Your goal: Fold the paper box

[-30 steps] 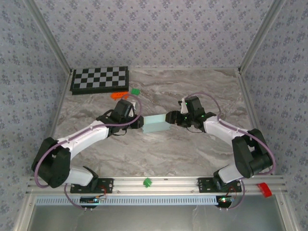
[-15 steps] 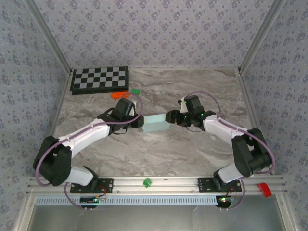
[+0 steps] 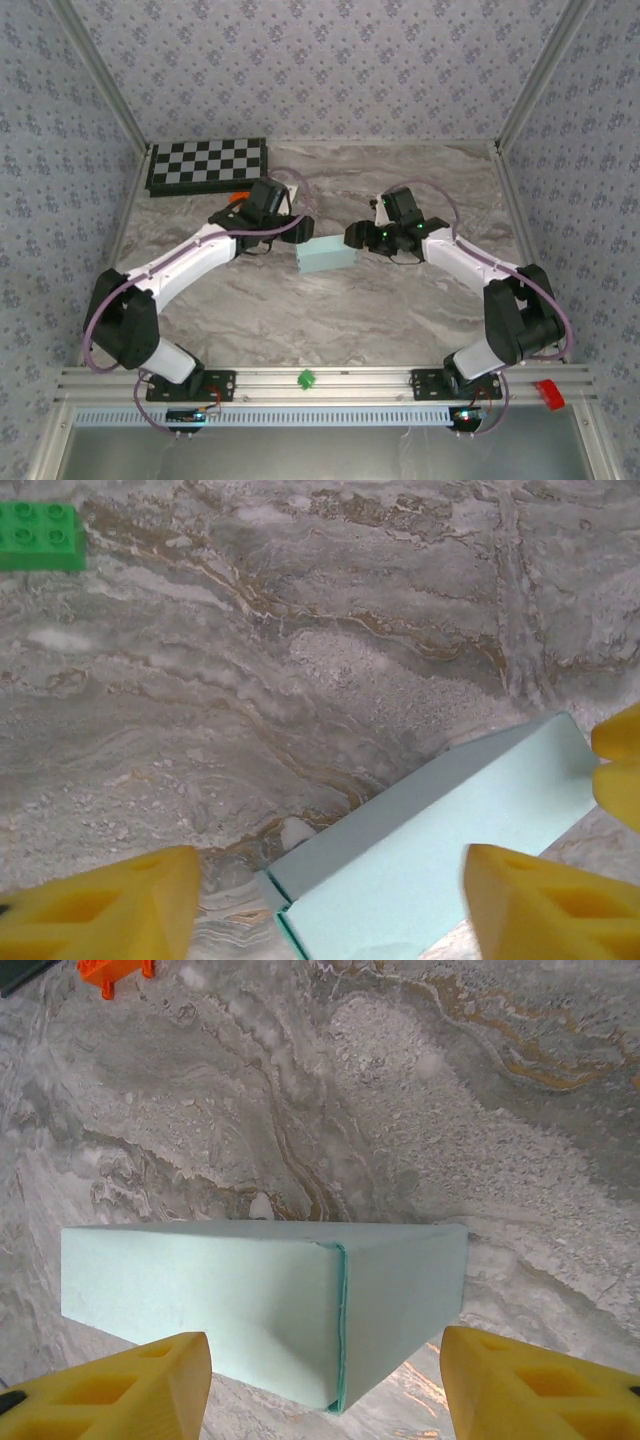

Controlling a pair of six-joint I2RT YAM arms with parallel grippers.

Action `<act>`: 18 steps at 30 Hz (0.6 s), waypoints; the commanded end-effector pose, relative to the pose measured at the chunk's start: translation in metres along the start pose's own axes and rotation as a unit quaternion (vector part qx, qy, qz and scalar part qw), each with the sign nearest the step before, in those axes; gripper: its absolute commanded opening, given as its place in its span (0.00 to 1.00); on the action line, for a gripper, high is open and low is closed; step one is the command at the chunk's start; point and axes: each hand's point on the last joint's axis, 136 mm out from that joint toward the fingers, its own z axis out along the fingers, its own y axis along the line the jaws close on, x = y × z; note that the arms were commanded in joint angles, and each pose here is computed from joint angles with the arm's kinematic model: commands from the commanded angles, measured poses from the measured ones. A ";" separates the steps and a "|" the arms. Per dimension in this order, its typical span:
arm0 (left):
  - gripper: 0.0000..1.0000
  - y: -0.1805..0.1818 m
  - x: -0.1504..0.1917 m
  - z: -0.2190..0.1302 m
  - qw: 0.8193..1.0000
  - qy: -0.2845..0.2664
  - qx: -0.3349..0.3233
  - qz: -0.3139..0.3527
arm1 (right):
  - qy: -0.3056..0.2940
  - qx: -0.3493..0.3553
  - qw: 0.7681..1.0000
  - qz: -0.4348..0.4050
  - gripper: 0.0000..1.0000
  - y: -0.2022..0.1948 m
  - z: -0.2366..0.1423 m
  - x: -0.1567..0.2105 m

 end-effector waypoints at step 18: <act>0.90 -0.060 0.037 0.027 0.873 0.080 0.201 0.438 | -0.039 0.100 0.993 0.056 0.67 -0.091 -0.070 0.025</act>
